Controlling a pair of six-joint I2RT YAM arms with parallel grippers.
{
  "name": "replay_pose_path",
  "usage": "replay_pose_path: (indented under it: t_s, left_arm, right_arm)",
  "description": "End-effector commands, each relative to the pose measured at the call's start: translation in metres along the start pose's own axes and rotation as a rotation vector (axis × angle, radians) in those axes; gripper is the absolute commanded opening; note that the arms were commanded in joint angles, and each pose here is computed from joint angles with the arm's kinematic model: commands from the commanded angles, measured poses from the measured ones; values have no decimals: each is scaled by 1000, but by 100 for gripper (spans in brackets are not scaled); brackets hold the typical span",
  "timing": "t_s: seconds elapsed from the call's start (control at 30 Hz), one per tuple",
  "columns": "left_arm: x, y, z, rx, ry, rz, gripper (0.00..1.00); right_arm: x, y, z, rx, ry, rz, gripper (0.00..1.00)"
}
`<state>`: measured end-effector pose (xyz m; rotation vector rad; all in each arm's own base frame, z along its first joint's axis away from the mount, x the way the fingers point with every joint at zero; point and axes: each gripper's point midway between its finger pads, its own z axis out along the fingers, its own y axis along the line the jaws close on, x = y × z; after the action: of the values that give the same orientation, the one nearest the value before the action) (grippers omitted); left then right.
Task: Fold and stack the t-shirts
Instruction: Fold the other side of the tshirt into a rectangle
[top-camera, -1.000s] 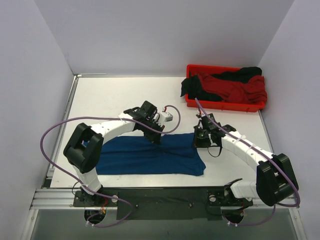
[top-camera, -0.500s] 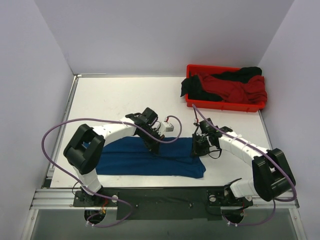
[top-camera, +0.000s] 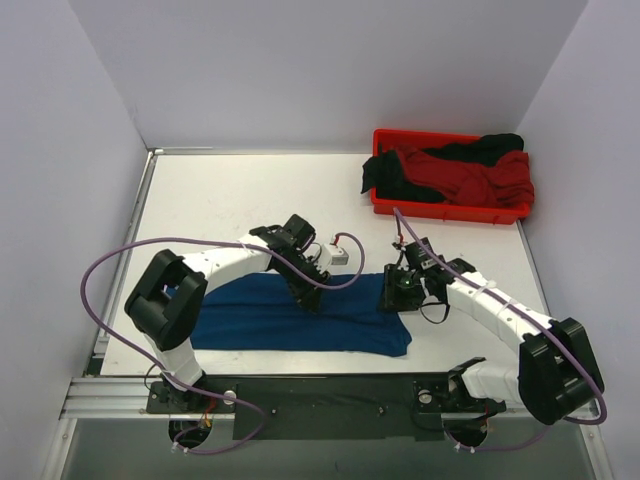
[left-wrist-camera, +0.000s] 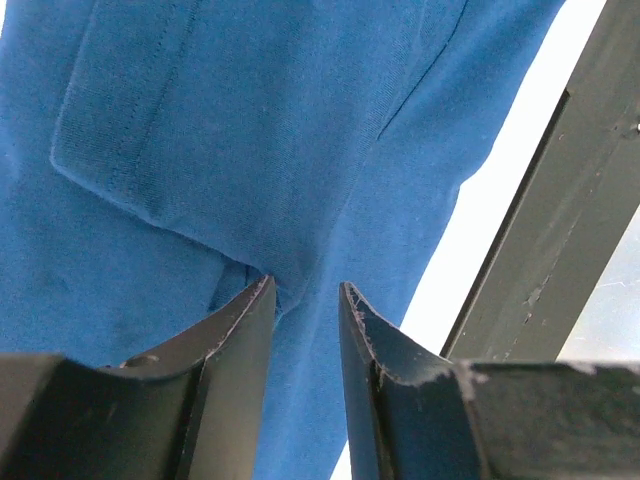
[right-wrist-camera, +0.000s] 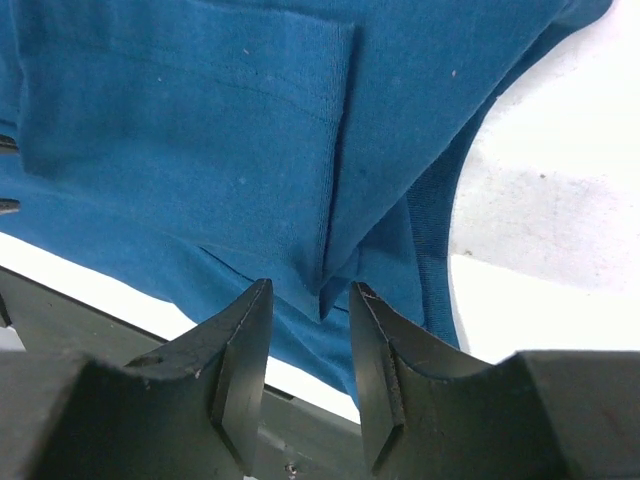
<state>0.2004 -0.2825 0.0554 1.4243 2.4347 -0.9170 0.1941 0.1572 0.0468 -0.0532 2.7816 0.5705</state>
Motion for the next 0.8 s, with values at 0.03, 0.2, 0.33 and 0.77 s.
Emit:
replay_pose_path:
  t_s: [0.03, 0.2, 0.33, 0.77]
  left_arm:
    - [-27, 3, 1, 6, -84, -16, 42]
    - [-15, 9, 15, -15, -42, -53, 10]
    - [-19, -3, 6, 22, -60, -34, 0]
    - [7, 1, 10, -7, -4, -43, 0]
  right_arm:
    - [19, -1, 15, -7, 59, 50, 33]
    - [28, 3, 20, -10, 98, 37, 7]
    - [26, -1, 11, 14, 82, 25, 0]
    - [47, -16, 5, 61, 173, 30, 0]
